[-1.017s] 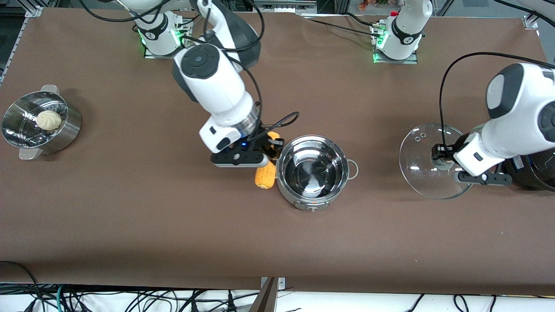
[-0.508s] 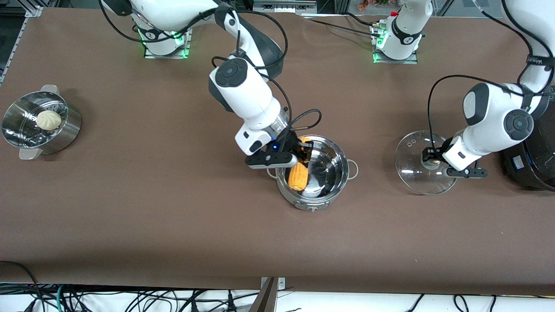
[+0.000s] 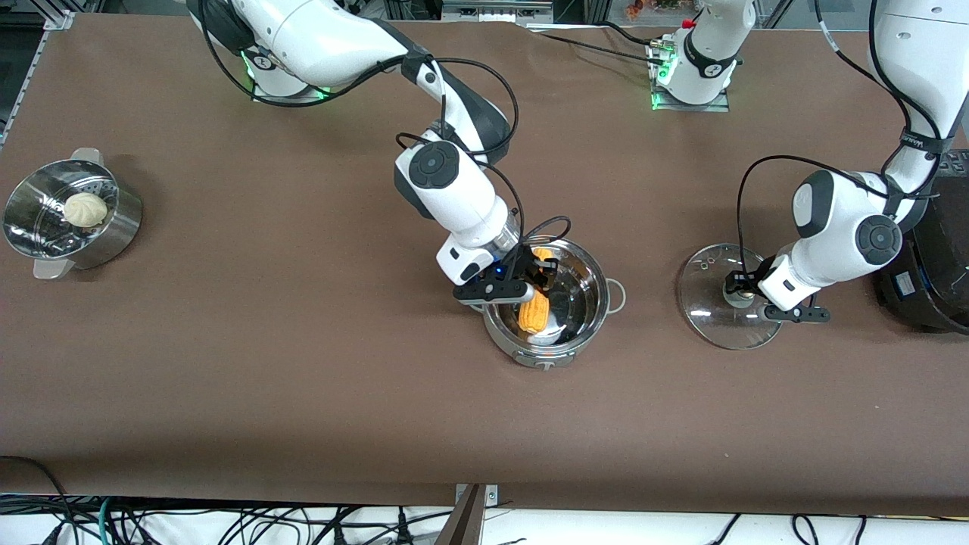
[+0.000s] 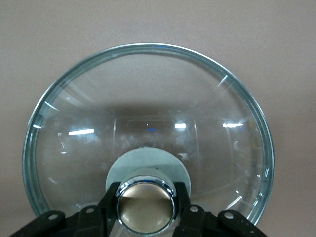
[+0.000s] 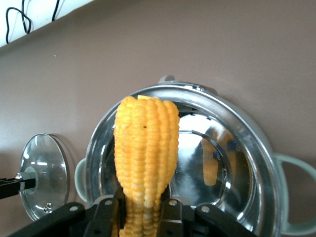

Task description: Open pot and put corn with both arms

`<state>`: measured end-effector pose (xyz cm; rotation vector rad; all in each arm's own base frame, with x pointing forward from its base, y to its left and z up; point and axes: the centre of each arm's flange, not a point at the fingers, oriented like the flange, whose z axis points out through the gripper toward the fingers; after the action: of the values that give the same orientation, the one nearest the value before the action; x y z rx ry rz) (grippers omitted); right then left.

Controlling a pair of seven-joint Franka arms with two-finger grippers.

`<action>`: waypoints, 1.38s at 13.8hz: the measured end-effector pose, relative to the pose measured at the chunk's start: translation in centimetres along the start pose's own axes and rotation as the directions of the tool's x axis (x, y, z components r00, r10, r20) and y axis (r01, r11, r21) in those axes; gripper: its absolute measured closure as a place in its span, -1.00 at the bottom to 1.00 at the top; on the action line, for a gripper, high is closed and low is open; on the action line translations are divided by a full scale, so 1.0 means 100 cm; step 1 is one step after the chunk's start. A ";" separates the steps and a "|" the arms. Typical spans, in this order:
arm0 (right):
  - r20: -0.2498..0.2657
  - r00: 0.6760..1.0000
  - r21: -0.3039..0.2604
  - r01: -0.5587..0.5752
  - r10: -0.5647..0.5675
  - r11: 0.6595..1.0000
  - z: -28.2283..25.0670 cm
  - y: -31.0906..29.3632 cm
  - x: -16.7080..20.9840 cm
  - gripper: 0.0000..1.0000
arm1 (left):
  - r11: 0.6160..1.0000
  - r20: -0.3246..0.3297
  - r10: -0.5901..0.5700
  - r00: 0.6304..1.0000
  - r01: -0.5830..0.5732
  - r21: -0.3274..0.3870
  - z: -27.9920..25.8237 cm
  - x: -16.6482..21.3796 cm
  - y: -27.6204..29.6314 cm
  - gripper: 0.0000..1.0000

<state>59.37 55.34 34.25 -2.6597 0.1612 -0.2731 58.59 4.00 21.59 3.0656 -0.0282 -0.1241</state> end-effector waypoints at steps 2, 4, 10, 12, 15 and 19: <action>0.002 1.000 0.005 0.004 -0.004 1.000 0.016 0.001 -0.008 0.44 | 1.000 0.000 -0.011 1.000 0.011 -0.002 0.001 0.000 -0.006 -0.11; 0.003 1.000 0.008 0.006 -0.006 1.000 0.027 0.003 -0.013 0.44 | 1.000 -0.001 -0.027 1.000 0.027 -0.004 0.001 0.000 -0.016 -0.34; 0.013 1.000 0.002 0.005 -0.005 1.000 0.041 0.007 -0.019 -0.05 | 0.997 -0.011 -0.044 0.999 0.045 0.068 -0.110 0.015 -0.025 -1.00; 0.015 1.000 0.005 0.011 -0.011 1.000 0.042 0.004 -0.024 -0.53 | 0.993 0.064 -0.090 0.994 0.085 0.078 -0.193 0.005 -0.016 -1.00; 0.018 1.000 0.003 0.015 -0.016 1.000 0.034 -0.002 -0.023 -1.00 | 0.986 0.065 -0.140 0.988 0.133 0.101 -0.310 -0.022 -0.005 -1.00; 0.105 0.994 -0.144 0.058 -0.043 0.988 -0.067 0.005 0.023 -1.00 | 0.977 -0.018 -0.166 0.986 0.167 0.129 -0.366 -0.042 0.006 -1.00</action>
<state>60.09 51.68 40.26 -2.8194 0.0840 -0.1465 57.39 6.18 58.37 3.1948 0.2306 -0.1259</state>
